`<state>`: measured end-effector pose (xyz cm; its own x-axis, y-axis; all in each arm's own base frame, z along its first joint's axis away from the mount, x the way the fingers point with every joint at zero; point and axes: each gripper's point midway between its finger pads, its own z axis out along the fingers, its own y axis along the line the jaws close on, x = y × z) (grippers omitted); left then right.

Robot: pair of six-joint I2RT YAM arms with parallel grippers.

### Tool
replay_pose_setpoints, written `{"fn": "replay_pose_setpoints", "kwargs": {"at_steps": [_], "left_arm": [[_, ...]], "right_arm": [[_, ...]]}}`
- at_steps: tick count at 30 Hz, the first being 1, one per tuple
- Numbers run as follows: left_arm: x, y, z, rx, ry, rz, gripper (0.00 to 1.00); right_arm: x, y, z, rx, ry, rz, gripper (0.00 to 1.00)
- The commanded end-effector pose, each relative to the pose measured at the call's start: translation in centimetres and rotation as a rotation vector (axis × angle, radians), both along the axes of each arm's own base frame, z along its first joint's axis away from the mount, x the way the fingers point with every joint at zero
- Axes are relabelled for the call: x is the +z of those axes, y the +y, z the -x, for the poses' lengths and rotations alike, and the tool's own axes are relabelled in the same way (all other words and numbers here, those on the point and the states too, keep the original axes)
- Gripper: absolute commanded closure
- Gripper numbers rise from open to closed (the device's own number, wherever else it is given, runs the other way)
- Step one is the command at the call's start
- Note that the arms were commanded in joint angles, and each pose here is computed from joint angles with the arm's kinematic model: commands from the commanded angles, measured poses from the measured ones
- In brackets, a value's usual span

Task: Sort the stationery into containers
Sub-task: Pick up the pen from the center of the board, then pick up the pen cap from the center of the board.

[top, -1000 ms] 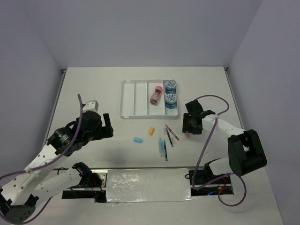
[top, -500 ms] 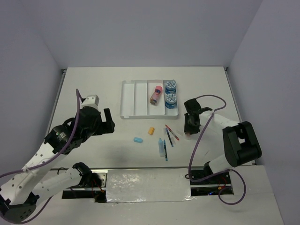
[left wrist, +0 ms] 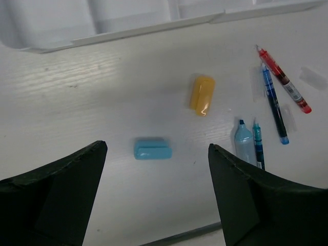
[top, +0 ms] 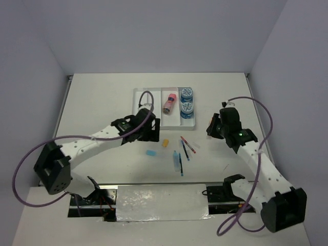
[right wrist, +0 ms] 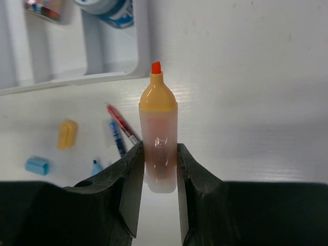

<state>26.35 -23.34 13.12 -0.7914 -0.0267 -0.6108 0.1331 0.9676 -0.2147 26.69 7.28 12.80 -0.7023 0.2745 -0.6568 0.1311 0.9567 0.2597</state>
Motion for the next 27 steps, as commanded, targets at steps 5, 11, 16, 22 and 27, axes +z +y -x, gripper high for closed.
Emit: {"fn": "replay_pose_setpoints", "kwargs": {"at_steps": [5,11,16,22,27], "left_arm": [[-1.5,-6.6,-3.2,-0.093,-0.039,0.015,0.15],[-4.0,-9.1,-4.1,-0.130,-0.010,-0.030,0.18],[-6.3,-9.4,-3.8,-0.140,0.031,-0.083,0.30],[-8.5,-8.9,-2.7,-0.151,0.082,-0.117,0.31],[-9.3,-8.8,-2.3,-0.166,0.086,-0.133,0.39]], "right_arm": [[3.6,1.3,2.9,0.110,-0.094,-0.072,1.00],[6.0,2.3,4.1,0.195,-0.143,-0.113,0.98],[6.3,2.5,4.4,0.214,-0.156,-0.117,0.97],[6.5,2.8,4.5,0.230,-0.162,-0.124,0.97],[6.6,3.0,4.6,0.243,-0.169,-0.132,0.96]]}}
